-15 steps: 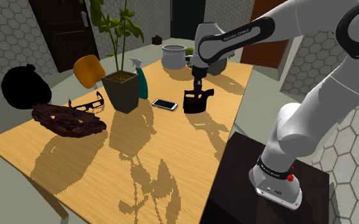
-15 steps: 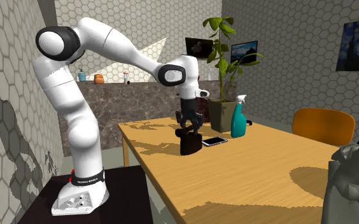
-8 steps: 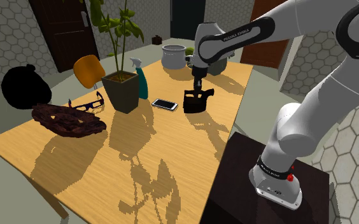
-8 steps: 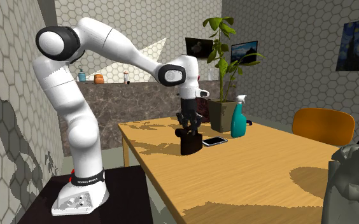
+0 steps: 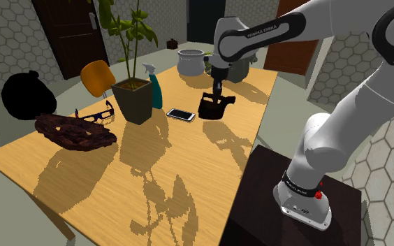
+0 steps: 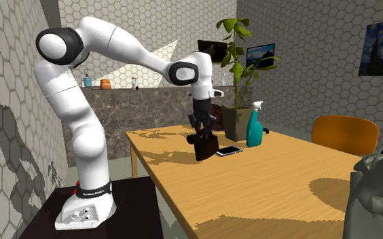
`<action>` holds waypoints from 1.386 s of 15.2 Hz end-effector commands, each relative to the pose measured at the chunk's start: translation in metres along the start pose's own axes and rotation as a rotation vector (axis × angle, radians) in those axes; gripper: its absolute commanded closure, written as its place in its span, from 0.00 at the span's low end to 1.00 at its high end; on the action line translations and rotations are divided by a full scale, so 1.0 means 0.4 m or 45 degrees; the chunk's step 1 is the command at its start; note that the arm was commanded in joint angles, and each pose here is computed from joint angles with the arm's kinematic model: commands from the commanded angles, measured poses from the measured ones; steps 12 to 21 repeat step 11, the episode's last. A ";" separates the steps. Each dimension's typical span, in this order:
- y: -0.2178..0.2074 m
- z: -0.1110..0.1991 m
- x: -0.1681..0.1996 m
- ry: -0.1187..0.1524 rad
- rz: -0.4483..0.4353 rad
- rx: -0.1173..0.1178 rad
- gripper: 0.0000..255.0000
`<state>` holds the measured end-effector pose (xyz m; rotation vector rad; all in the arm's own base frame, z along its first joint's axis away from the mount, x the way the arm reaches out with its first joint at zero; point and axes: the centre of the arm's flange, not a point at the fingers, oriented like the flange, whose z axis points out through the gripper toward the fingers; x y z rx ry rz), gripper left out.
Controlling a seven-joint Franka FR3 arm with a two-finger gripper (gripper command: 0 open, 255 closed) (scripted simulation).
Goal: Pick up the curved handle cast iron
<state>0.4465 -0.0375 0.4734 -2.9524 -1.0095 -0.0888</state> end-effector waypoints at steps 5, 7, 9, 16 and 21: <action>-0.003 -0.081 0.004 0.001 0.000 0.000 1.00; -0.003 -0.107 0.005 0.001 0.000 0.000 1.00; -0.003 -0.133 0.007 0.001 0.000 0.000 1.00; -0.003 -0.136 0.007 0.001 0.000 0.000 1.00; -0.003 -0.136 0.007 0.001 0.000 0.000 1.00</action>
